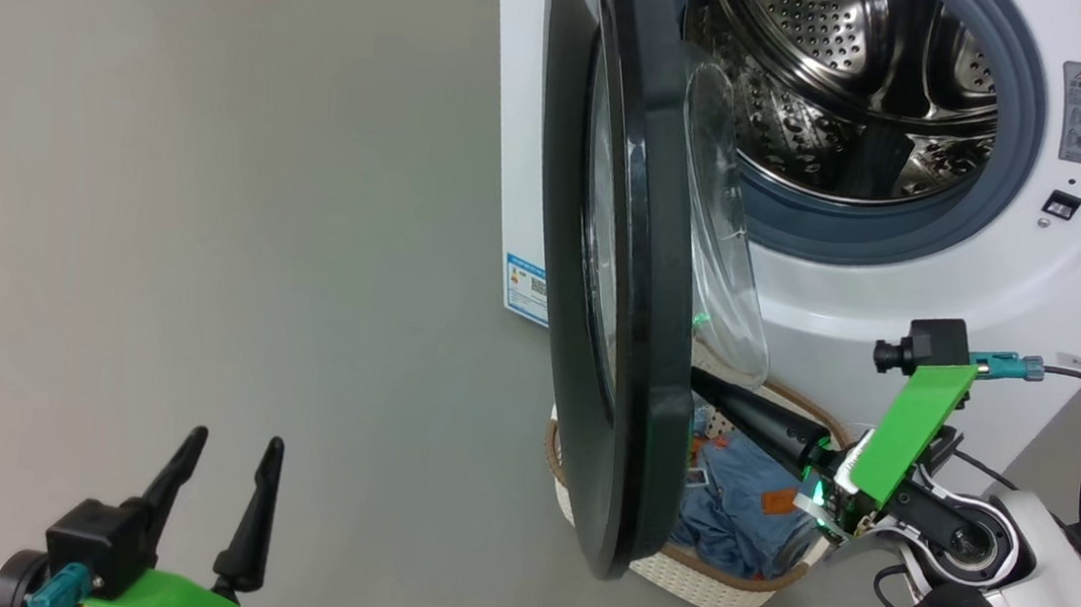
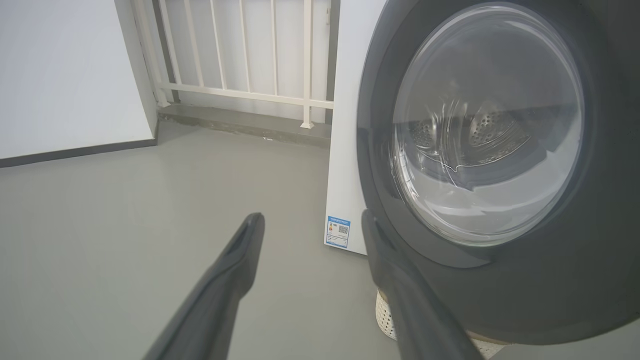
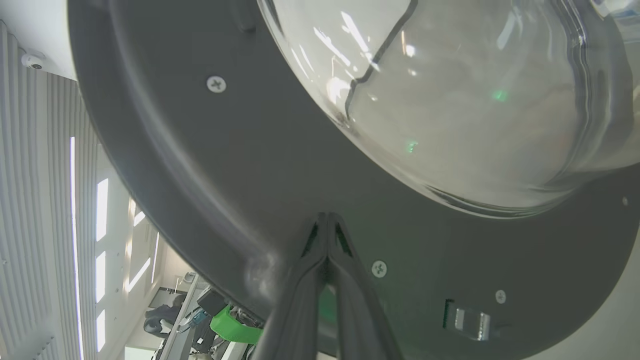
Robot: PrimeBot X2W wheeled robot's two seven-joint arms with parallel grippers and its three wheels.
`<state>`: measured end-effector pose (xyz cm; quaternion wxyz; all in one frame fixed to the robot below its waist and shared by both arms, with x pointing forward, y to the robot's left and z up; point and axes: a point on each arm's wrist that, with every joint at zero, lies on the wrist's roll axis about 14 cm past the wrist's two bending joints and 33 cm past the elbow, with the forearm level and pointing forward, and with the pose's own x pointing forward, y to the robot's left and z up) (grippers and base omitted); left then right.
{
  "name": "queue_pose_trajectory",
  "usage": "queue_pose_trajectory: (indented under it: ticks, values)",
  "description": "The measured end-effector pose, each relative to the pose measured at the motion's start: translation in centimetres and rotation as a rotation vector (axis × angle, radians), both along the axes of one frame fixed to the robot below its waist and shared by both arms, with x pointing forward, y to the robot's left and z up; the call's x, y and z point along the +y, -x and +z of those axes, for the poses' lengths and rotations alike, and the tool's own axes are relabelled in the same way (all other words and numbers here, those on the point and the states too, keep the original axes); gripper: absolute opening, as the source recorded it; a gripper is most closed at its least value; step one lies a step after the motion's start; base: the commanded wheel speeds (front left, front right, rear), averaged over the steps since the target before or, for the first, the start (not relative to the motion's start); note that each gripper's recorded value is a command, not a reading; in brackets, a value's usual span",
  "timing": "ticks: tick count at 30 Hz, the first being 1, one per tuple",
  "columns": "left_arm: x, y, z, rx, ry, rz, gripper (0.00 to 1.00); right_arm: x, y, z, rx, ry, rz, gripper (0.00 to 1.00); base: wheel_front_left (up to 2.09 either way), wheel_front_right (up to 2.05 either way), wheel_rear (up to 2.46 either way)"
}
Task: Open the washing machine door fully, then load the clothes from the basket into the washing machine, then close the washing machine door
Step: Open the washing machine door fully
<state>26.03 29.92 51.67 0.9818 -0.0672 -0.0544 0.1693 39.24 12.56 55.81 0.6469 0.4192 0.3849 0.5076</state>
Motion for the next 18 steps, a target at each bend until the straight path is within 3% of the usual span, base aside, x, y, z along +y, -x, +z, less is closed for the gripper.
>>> queue_pose_trajectory:
  ticks: [5,7,8,9,10,11,18]
  values:
    - [-0.6,-0.7,0.1,-0.005,0.003,-0.028,1.0,-0.9,-0.4,0.9,-0.02,-0.018,-0.036,0.0,0.0,0.0,0.0]
    - [-1.0,-1.1,0.1,-0.006,0.003,-0.044,1.0,-1.5,-0.7,1.1,-0.029,-0.023,-0.062,0.39,0.0,0.0,0.0]
    - [-1.2,-1.3,0.1,-0.007,0.003,-0.053,1.0,-1.9,-0.9,1.3,-0.037,-0.023,-0.075,0.47,0.0,0.0,0.0]
    - [-1.5,-1.5,0.1,-0.008,0.005,-0.062,1.0,-2.2,-1.0,1.4,-0.042,-0.025,-0.084,0.67,0.0,0.0,0.0]
    - [-1.7,-1.8,0.1,-0.009,0.005,-0.071,1.0,-2.5,-1.1,1.5,-0.05,-0.026,-0.096,0.96,0.0,0.0,0.0]
    - [-1.9,-2.0,0.1,-0.009,0.005,-0.081,1.0,-2.9,-1.2,1.7,-0.057,-0.027,-0.112,1.0,0.0,0.0,0.0]
    - [-3.8,-3.7,0.3,-0.017,0.008,-0.15,1.0,-6.4,-2.5,2.6,-0.14,-0.022,-0.253,1.0,0.0,0.0,0.0]
